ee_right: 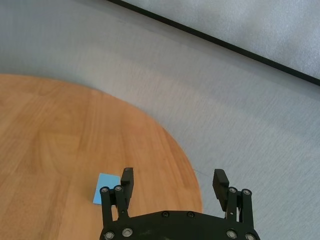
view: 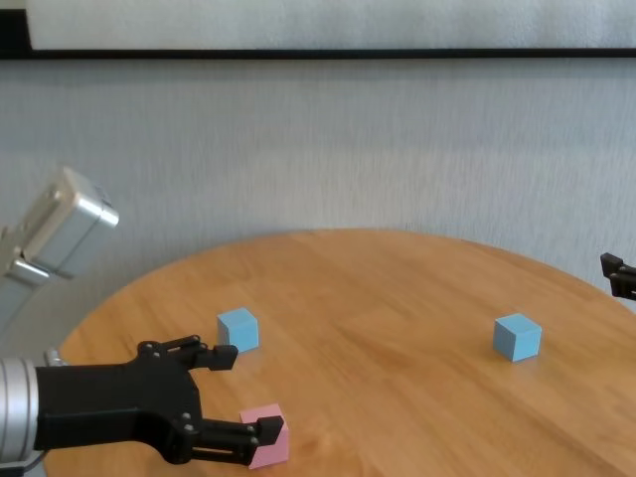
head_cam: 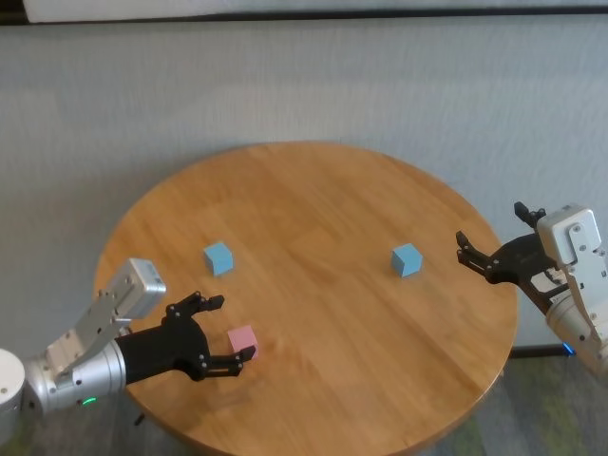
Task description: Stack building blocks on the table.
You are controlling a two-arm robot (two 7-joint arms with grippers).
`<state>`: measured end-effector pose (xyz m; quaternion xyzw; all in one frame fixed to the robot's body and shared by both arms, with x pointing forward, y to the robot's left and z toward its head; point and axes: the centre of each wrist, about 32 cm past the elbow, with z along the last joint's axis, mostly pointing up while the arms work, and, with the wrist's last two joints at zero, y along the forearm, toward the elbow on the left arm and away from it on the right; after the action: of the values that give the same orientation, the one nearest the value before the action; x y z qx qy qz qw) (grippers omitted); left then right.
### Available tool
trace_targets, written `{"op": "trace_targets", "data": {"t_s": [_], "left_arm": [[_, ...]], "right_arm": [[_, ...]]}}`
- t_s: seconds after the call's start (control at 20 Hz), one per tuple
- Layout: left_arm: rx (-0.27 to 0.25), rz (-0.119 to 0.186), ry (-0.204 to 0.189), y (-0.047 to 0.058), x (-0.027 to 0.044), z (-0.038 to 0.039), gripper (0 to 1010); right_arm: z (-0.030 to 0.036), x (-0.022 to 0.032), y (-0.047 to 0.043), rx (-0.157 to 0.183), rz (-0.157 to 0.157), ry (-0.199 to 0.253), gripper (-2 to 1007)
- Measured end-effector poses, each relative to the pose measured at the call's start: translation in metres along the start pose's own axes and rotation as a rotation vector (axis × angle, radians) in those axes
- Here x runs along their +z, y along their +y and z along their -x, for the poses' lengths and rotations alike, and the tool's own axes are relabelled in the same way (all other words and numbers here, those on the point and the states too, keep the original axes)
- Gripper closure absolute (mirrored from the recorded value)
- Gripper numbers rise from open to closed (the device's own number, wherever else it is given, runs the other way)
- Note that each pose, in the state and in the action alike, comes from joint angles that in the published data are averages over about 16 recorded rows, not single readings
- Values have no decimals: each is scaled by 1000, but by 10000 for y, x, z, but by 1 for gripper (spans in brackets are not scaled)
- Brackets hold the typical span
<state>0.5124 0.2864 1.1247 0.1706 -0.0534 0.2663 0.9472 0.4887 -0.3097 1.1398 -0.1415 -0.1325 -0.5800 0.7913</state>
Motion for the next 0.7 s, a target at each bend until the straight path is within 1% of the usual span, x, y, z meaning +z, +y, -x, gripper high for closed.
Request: {"op": "trace_targets", "data": {"t_s": [0.2, 0.7], "left_arm": [[-10, 5, 6, -33, -16, -30, 10], [-46, -3, 27, -140, -80, -60, 10]], "right_arm": [[0, 0, 0, 0, 0, 0, 4], [0, 0, 0, 0, 0, 0, 5]]}}
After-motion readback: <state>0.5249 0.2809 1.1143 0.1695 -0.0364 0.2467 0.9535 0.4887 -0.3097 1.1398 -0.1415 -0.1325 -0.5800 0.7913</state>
